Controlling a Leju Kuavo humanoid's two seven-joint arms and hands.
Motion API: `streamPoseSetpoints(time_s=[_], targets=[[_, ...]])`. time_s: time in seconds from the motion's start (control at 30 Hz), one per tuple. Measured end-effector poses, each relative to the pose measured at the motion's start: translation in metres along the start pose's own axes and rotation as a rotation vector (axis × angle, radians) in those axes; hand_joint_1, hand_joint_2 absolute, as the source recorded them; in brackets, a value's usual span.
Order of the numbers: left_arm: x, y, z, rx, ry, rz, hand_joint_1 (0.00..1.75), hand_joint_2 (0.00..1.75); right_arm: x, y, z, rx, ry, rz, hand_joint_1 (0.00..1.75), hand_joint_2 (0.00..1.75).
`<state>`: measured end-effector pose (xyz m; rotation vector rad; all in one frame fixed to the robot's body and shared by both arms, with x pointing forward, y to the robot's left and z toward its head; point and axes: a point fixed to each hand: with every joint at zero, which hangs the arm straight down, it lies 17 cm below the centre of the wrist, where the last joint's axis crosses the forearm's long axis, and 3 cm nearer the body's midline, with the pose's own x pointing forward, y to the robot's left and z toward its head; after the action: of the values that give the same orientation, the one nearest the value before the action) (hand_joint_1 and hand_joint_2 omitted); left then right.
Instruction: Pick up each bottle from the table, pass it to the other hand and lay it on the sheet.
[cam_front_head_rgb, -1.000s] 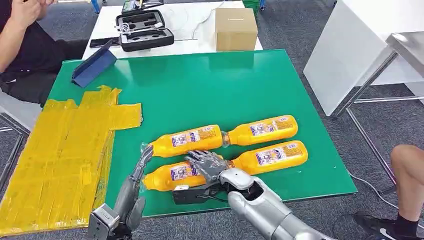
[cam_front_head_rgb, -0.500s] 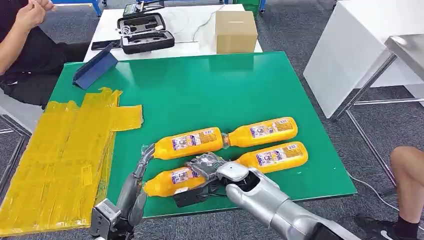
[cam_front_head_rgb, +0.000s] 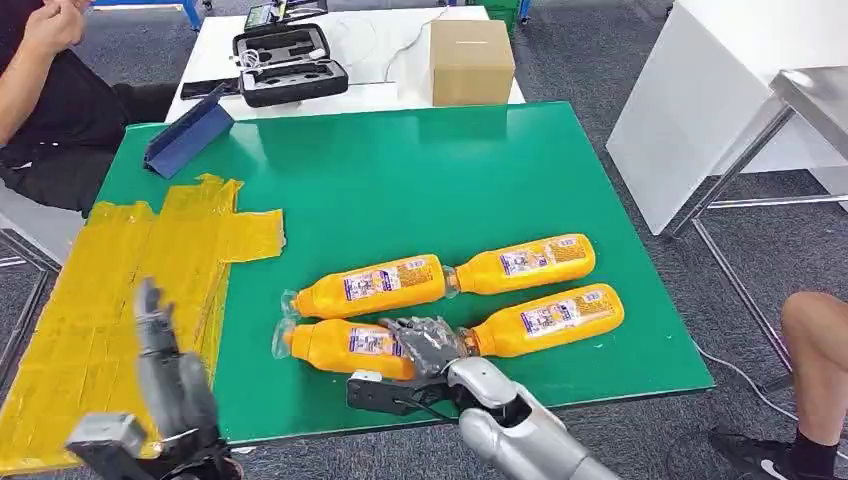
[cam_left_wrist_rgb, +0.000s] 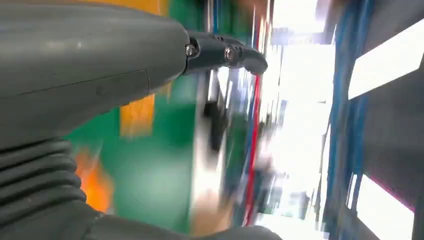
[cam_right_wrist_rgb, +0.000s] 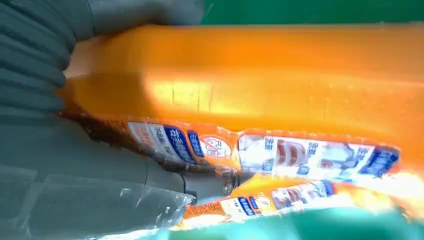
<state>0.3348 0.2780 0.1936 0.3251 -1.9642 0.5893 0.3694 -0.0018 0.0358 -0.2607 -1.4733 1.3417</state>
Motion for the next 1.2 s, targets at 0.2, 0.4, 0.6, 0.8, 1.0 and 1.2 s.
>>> streamPoseSetpoints(time_s=[0.2, 0.4, 0.6, 0.8, 1.0, 1.2], targets=[[0.024, 0.033, -0.009, 0.131, -0.065, 0.002, 0.00, 1.75, 0.025, -0.021, 0.018, -0.100, -0.023, -0.132, 1.75, 1.75], [0.027, 0.039, -0.010, 0.151, -0.075, -0.002, 0.00, 1.75, 0.028, -0.025, 0.020, -0.118, -0.027, -0.152, 1.75, 1.75], [0.039, 0.087, -0.014, 0.368, -0.082, 0.035, 0.00, 1.75, 0.049, -0.039, 0.019, -0.156, -0.085, -0.212, 1.75, 1.75], [0.017, 0.037, -0.015, 0.098, 0.102, 0.248, 0.00, 1.75, 0.073, -0.075, 0.029, -0.295, -0.201, -0.332, 1.75, 1.75], [0.015, -0.082, 0.075, -0.531, 0.404, 0.856, 0.00, 1.75, 0.086, -0.108, 0.037, -0.405, -0.320, -0.407, 1.75, 1.75], [0.003, -0.096, 0.124, -0.670, 0.540, 0.941, 0.00, 1.75, 0.086, -0.109, 0.034, -0.406, -0.330, -0.405, 1.75, 1.75]])
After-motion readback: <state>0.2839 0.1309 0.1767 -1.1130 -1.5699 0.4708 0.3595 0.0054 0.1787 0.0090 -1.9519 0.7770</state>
